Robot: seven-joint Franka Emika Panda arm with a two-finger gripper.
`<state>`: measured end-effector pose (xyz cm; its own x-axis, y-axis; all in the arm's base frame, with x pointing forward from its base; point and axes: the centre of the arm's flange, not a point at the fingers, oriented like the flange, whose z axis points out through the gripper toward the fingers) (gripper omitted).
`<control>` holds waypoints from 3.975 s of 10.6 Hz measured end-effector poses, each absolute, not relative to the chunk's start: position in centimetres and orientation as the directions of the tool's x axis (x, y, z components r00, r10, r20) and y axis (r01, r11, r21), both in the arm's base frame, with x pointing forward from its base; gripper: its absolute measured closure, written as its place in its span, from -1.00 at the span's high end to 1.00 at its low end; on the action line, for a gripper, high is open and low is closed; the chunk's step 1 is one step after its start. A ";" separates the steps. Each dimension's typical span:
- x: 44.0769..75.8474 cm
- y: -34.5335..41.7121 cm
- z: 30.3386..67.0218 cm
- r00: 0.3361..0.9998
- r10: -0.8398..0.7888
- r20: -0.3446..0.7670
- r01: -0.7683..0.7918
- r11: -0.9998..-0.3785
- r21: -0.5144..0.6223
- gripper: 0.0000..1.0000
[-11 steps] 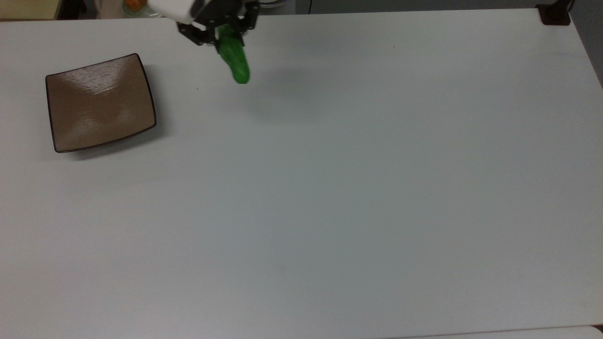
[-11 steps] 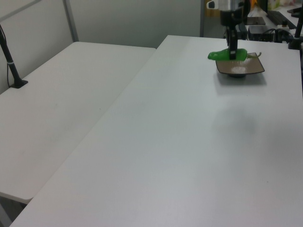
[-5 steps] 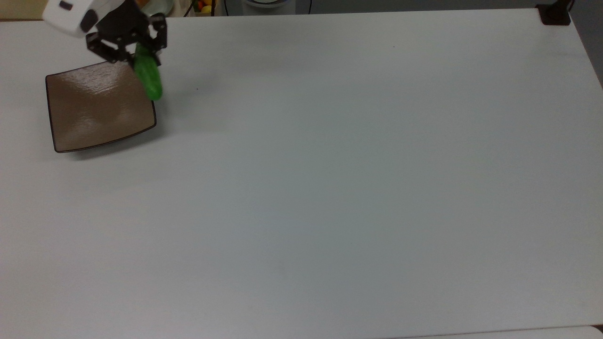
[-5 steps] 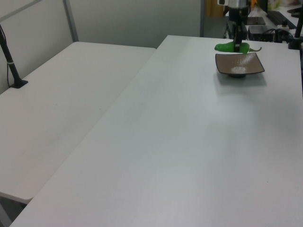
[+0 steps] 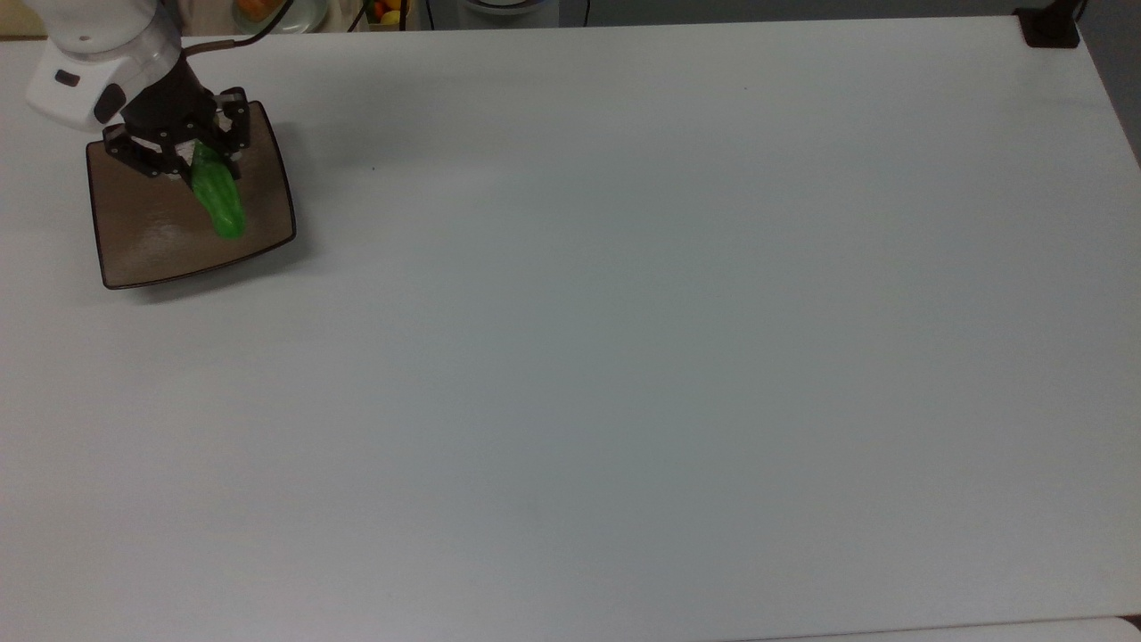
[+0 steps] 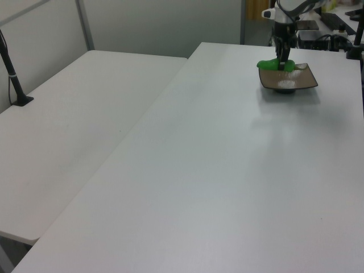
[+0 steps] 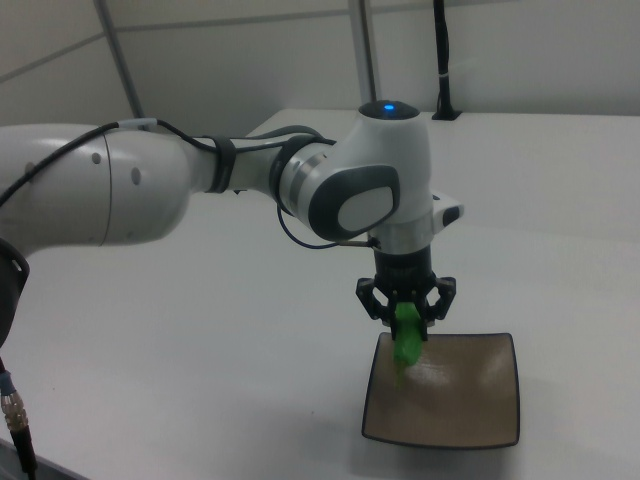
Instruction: Chili peppers are placed on a ceramic plate
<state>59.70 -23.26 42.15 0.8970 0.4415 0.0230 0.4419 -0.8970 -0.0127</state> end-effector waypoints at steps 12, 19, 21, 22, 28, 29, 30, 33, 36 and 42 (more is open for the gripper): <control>59.2 -28.3 35.0 0.902 0.431 -0.010 0.430 -0.902 -0.024 -0.08; 59.2 -28.4 35.4 0.909 0.416 -0.004 0.416 -0.909 -0.019 1.00; 59.5 -27.7 37.7 0.942 0.334 0.020 0.335 -0.942 -0.003 1.00; 59.7 -26.7 39.9 0.958 0.285 0.033 0.285 -0.959 -0.001 1.00; 57.9 -14.5 57.6 0.982 0.181 0.052 0.183 -0.982 -0.044 1.00; 56.9 -11.9 59.8 0.981 0.188 0.038 0.190 -0.980 -0.056 1.00; 56.0 -9.6 61.4 0.980 0.199 0.028 0.200 -0.978 -0.065 1.00; 54.5 -2.3 64.1 0.978 0.207 0.023 0.208 -0.975 -0.074 1.00; 54.4 4.5 63.8 0.982 0.191 0.007 0.191 -0.979 -0.076 1.00; 56.2 7.2 60.4 0.974 0.216 0.071 0.221 -0.973 -0.067 1.00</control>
<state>56.17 7.22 60.45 0.9737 0.2164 0.0706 0.2211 -0.9730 -0.0670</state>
